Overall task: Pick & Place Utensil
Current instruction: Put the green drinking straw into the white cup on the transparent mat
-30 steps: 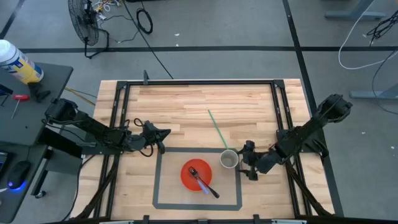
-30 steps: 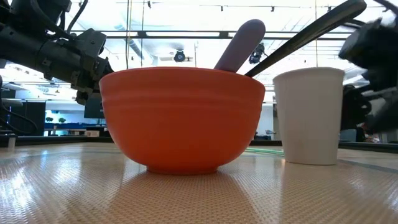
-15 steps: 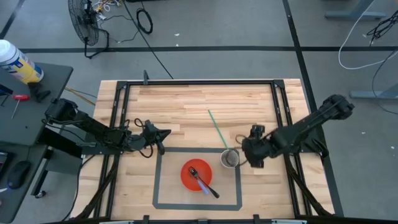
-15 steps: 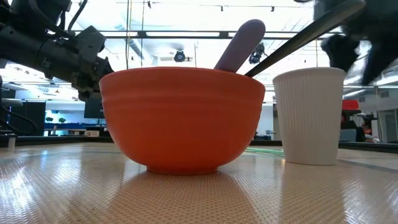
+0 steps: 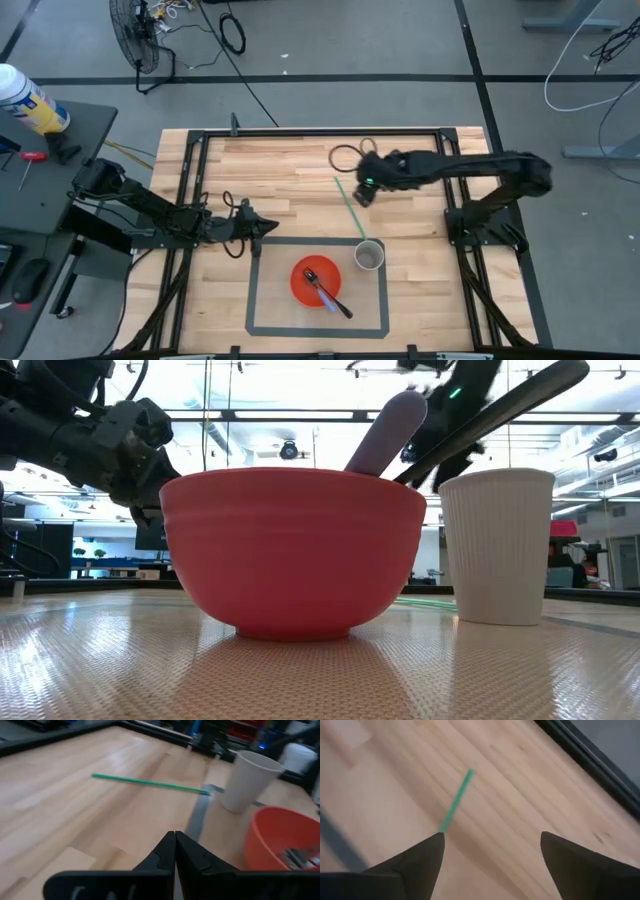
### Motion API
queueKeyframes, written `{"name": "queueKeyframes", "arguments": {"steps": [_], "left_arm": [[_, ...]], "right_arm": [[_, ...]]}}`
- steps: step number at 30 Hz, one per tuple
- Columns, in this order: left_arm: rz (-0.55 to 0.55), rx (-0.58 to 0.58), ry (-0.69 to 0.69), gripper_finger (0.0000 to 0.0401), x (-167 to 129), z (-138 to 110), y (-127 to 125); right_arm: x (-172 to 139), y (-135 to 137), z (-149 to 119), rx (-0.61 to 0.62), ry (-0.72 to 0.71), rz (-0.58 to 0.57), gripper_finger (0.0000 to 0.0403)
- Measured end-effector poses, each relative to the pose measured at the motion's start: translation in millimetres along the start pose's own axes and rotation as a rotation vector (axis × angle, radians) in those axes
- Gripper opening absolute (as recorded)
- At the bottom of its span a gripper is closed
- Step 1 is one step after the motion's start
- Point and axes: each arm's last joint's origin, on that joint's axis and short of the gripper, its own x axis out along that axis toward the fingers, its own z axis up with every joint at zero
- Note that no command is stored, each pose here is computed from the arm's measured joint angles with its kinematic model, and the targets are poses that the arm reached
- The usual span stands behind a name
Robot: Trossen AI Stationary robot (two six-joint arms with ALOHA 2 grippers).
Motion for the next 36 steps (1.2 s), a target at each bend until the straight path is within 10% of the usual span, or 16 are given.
{"name": "queueKeyframes", "arguments": {"steps": [12, 36], "left_arm": [[-0.093, -0.042, 0.044, 0.0014, -2, -3, -6], [-0.093, -0.037, 0.041, 0.0014, -4, -4, -8]], "right_arm": [[117, 25, 3, 0.136, 0.232, 0.066, 0.0296], [148, 47, -15, 0.160, 0.307, 0.062, 0.0143]]}}
